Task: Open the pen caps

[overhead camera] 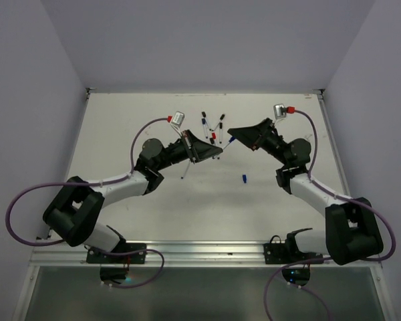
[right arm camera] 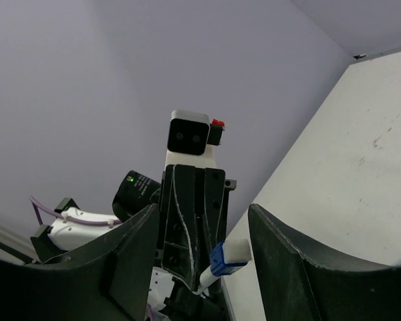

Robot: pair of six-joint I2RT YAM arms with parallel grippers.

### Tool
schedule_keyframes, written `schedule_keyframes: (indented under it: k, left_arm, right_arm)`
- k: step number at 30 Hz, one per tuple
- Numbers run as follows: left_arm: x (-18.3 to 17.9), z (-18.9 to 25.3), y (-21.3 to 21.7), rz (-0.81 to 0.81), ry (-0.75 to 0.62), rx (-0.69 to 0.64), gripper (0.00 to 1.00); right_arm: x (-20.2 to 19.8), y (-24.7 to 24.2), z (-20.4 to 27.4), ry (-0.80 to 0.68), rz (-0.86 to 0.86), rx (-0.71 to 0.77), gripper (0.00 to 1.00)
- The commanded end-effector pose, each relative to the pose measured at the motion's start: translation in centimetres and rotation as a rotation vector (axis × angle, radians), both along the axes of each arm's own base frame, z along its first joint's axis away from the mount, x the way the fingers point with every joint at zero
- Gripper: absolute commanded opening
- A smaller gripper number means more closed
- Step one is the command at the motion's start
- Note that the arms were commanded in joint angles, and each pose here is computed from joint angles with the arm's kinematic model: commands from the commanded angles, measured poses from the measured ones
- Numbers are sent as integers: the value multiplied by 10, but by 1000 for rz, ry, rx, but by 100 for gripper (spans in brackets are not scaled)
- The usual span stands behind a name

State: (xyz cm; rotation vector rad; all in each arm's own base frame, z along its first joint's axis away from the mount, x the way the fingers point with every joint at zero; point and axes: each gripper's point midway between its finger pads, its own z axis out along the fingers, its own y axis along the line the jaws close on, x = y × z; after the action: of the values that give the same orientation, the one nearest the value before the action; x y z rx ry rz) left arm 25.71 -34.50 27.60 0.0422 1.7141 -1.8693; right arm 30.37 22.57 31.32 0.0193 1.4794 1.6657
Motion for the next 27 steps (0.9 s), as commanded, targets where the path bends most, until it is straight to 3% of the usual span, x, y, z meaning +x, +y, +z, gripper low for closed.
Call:
schedule_keyframes:
  k: [1,21,24,25,27]
  left_arm:
    - [1,34,1,-17,-75,-86,0]
    - [4,34,2,-9,-70,-102,0]
    - [4,31,1,-12,-65,-93,0]
    - [3,30,2,-11,-65,-91,0]
    - [2,29,2,-18,-70,-80,0]
  right_arm:
    - [-10,4,15,-71,38,32,59]
    - [-10,14,12,-58,58,59,42]
    - [-8,14,12,-57,51,52,18]
    - [-7,15,9,-50,53,44,1]
    - [-5,15,7,-43,37,25,0]
